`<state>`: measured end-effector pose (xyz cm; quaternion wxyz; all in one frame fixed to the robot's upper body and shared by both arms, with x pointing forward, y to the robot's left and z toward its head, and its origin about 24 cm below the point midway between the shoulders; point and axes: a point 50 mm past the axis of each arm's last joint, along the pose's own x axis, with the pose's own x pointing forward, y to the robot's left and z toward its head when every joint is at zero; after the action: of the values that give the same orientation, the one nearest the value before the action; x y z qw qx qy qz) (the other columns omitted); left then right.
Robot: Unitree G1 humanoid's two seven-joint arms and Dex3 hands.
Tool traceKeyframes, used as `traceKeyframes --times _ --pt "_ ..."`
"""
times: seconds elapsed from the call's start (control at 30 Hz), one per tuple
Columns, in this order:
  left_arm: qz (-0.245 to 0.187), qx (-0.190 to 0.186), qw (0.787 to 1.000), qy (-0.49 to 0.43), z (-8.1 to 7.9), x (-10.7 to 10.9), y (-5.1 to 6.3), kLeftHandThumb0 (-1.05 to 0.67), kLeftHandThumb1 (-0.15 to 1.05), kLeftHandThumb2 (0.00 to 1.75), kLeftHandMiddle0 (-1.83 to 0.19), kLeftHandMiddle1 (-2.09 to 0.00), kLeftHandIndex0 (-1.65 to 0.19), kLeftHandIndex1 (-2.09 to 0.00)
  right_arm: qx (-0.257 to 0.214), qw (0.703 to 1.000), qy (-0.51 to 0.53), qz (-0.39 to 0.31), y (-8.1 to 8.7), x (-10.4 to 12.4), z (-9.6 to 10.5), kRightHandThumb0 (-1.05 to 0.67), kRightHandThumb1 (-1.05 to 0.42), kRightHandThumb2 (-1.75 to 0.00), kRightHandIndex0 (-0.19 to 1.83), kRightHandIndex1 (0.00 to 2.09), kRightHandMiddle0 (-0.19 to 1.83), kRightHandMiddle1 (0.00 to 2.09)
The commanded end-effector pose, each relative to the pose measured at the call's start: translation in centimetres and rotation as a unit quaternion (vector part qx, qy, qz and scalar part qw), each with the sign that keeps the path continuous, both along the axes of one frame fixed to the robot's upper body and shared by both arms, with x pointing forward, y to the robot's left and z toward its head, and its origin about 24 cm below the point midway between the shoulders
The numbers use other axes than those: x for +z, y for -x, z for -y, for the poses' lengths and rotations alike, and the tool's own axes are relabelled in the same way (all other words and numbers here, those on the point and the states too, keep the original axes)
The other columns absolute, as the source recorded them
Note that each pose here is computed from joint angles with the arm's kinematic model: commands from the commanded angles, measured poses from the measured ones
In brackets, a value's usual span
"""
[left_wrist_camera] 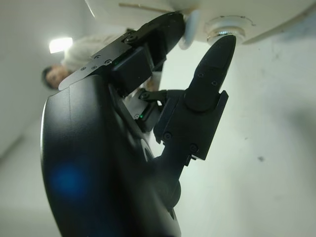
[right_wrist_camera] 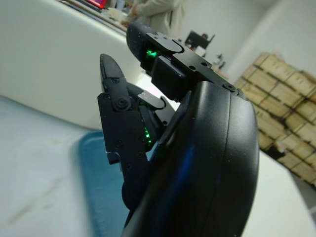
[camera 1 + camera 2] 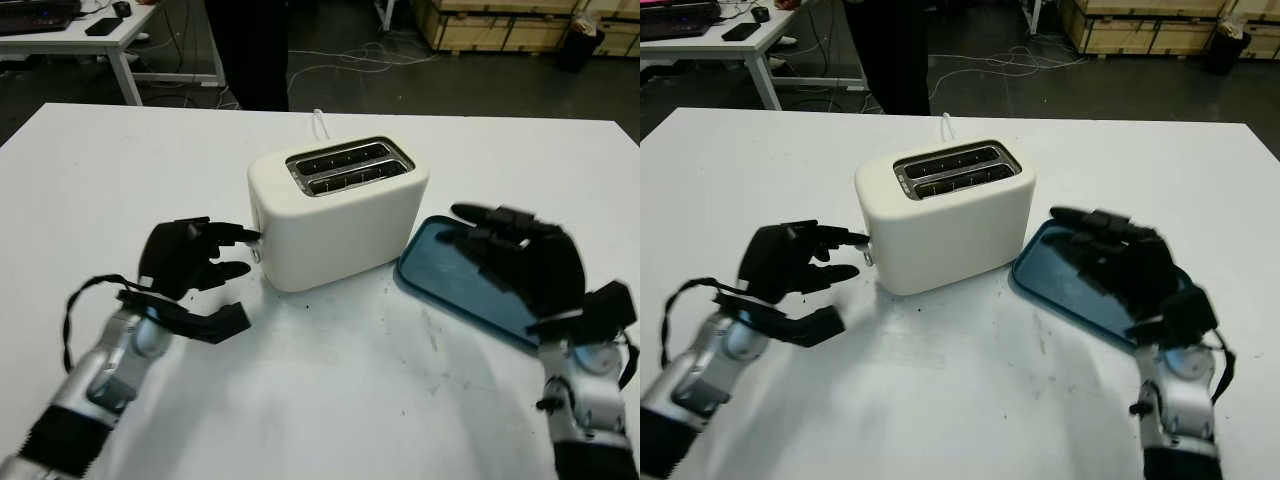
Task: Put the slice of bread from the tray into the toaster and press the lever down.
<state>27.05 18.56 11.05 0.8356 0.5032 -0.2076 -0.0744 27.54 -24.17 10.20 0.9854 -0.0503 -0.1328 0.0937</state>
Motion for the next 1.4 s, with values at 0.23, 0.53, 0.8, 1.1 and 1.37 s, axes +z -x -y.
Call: traceKeyframes --times 0.23,0.53,0.8,1.1,1.37 --pt "0.018 0.045 0.996 -0.075 -4.0 5.2 -0.8 -0.50 0.76 0.00 -0.95 -0.78 -1.11 0.00 0.000 0.989 0.142 0.048 -4.4 5.2 2.4 -0.37 -0.88 0.00 0.95 0.16 0.92 0.01" --pt "0.000 0.069 0.990 -0.121 -5.1 10.1 -1.8 -0.55 0.73 0.00 -1.05 -0.54 -1.12 -0.01 0.002 0.946 0.323 0.024 -7.4 10.0 2.9 -0.44 -0.82 0.00 0.99 0.06 0.85 0.00" --pt "-0.021 0.109 0.986 -0.128 -4.6 12.8 -2.9 -0.58 0.75 0.00 -1.02 -0.47 -1.12 -0.01 0.014 0.909 0.417 0.022 -9.1 10.5 1.2 -0.32 -0.79 0.00 0.94 0.01 0.81 0.00" --pt "-0.026 0.106 0.989 -0.100 -3.3 10.4 -2.9 -0.58 0.77 0.00 -1.00 -0.51 -1.09 0.00 0.008 0.908 0.417 0.038 -8.5 8.3 0.0 -0.44 -0.81 -0.01 0.94 0.00 0.80 0.00" --pt "-0.021 0.123 0.989 -0.076 -3.1 8.5 -2.4 -0.56 0.78 0.00 -0.83 -0.73 -1.01 0.00 -0.008 0.912 0.410 0.035 -7.5 6.9 -0.1 -0.53 -0.85 -0.01 0.88 0.00 0.74 0.00"
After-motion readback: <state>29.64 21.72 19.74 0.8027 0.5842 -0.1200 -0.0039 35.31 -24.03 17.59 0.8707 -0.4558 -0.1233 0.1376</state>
